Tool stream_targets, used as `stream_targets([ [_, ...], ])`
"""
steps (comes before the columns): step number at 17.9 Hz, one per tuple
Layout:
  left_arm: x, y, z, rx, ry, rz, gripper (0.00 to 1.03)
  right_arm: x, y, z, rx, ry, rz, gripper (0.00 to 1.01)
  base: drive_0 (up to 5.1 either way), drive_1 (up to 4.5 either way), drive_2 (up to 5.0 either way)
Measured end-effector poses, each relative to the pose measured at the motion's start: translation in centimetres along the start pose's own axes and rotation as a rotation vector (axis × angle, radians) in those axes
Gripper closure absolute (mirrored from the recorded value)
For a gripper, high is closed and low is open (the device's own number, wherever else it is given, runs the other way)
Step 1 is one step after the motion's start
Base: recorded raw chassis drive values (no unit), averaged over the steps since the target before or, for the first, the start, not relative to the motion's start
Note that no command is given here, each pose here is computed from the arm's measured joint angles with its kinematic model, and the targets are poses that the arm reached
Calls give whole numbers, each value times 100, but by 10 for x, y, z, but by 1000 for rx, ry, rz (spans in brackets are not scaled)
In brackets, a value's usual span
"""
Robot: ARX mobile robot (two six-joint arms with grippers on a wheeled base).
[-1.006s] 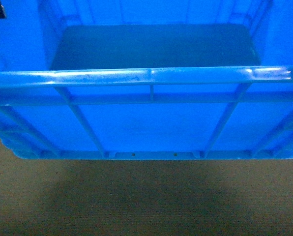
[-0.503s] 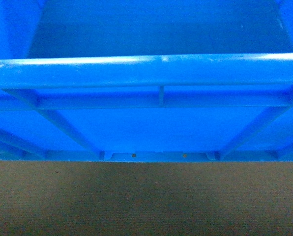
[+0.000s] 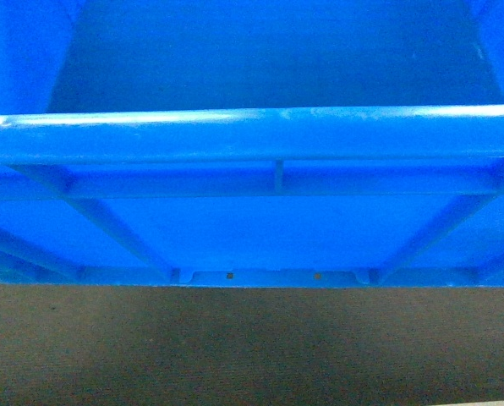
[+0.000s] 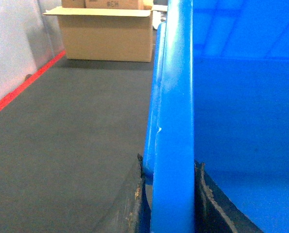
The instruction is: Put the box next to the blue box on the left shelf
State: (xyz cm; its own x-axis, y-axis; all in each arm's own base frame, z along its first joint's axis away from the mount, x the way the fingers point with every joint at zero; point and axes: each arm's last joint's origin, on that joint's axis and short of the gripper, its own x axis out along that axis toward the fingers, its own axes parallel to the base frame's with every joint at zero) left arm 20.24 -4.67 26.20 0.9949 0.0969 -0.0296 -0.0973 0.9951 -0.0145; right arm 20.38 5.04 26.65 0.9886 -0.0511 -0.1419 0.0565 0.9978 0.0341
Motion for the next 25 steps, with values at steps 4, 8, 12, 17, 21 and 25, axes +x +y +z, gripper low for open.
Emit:
stream_targets([
  [4,0,0,0,1,1,-1,85,0,0,0,0,-1,0,93,-208,-208,-208],
  [8,0,0,0,1,0,-1,85,0,0,0,0,1,-1,93,-208,-208,-208],
  [12,0,0,0,1,1,-1,85,0,0,0,0,-1,0,93,-208,-208,-208],
  [17,0,0,0,1,0,-1,85,0,0,0,0,-1,0,93,-197,-197,-197],
  [21,0,0,0,1,0,-1,85,0,0,0,0,0,-1,93,-151,-151,-151],
  [25,0,0,0,1,0,-1,85,0,0,0,-1,-1,0,93,-151,-151,-151],
])
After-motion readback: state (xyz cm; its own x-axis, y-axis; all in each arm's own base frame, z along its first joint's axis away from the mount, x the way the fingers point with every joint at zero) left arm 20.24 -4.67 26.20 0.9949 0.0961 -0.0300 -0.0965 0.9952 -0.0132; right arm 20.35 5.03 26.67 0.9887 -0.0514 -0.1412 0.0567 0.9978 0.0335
